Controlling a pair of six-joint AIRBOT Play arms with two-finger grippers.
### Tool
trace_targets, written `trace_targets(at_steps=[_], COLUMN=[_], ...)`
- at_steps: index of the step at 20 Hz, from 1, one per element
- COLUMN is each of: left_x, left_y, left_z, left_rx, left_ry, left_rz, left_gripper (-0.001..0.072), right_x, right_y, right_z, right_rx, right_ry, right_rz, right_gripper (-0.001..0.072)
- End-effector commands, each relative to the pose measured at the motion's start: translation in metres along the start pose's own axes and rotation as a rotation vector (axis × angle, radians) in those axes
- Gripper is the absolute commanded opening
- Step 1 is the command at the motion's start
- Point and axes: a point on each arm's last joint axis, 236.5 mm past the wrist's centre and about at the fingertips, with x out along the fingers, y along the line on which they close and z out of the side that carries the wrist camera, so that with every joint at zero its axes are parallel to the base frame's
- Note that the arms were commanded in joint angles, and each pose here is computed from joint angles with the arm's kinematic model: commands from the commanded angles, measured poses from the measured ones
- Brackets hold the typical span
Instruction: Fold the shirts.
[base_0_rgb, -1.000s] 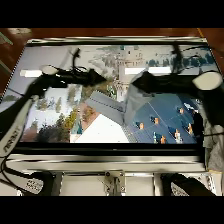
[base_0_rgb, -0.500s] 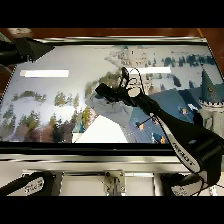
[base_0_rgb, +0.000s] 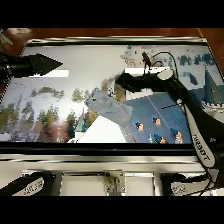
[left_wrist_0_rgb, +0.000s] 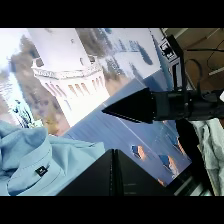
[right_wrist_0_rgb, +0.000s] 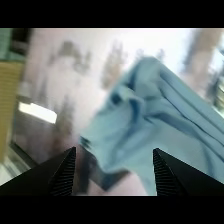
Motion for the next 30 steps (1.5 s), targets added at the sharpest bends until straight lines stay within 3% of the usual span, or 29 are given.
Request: trace_targets(at_steps=[1,5,12,14,15,16,17,20,23,26,30], left_x=[0.003,0.003,0.003,0.003,0.003,0.003,0.003,0.003,0.003,0.003,0.003], left_y=[0.004,0.005,0.004,0.005,0.005,0.005,0.004,0.005,0.004,0.004,0.0], left_z=[-0.006,-0.006,-0.006,-0.005,-0.005,-0.005,-0.005,-0.005,-0.006,-0.006,-0.013], left_rx=[-0.011,-0.011,-0.011,-0.011,-0.011,-0.011,-0.011,-0.01,-0.011,-0.011,-0.024], left_ry=[0.01,0.007,0.007,0.007,0.007,0.007,0.007,0.007,0.007,0.01,0.038], left_rz=[0.007,0.009,0.008,0.009,0.009,0.009,0.009,0.009,0.008,0.006,-0.01], left_gripper=[0.0037,0.0037,0.0037,0.0037,0.0037,0.0037,0.0037,0.0037,0.0038,0.0038,0.0038], right_x=[-0.079,-0.036,0.056,0.065,0.066,0.065,0.06,0.014,-0.085,-0.198,-0.331], right_y=[-0.128,-0.135,-0.121,-0.115,-0.114,-0.112,-0.106,-0.053,0.013,0.032,-0.004], right_z=[-0.094,-0.133,-0.127,-0.114,-0.107,-0.1,-0.09,-0.04,0.02,0.074,0.107], right_rx=[0.116,0.258,0.446,0.484,0.503,0.511,0.504,0.303,0.151,0.119,0.202], right_ry=[0.421,0.395,0.203,0.134,0.106,0.087,0.076,0.038,-0.055,-0.256,-0.501], right_rz=[-0.446,-0.336,-0.203,-0.176,-0.163,-0.149,-0.118,0.058,0.195,0.172,0.069], right_gripper=[0.0671,0.0671,0.0669,0.0633,0.0487,0.0183,0.0068,0.0061,0.0061,0.0061,0.0061])
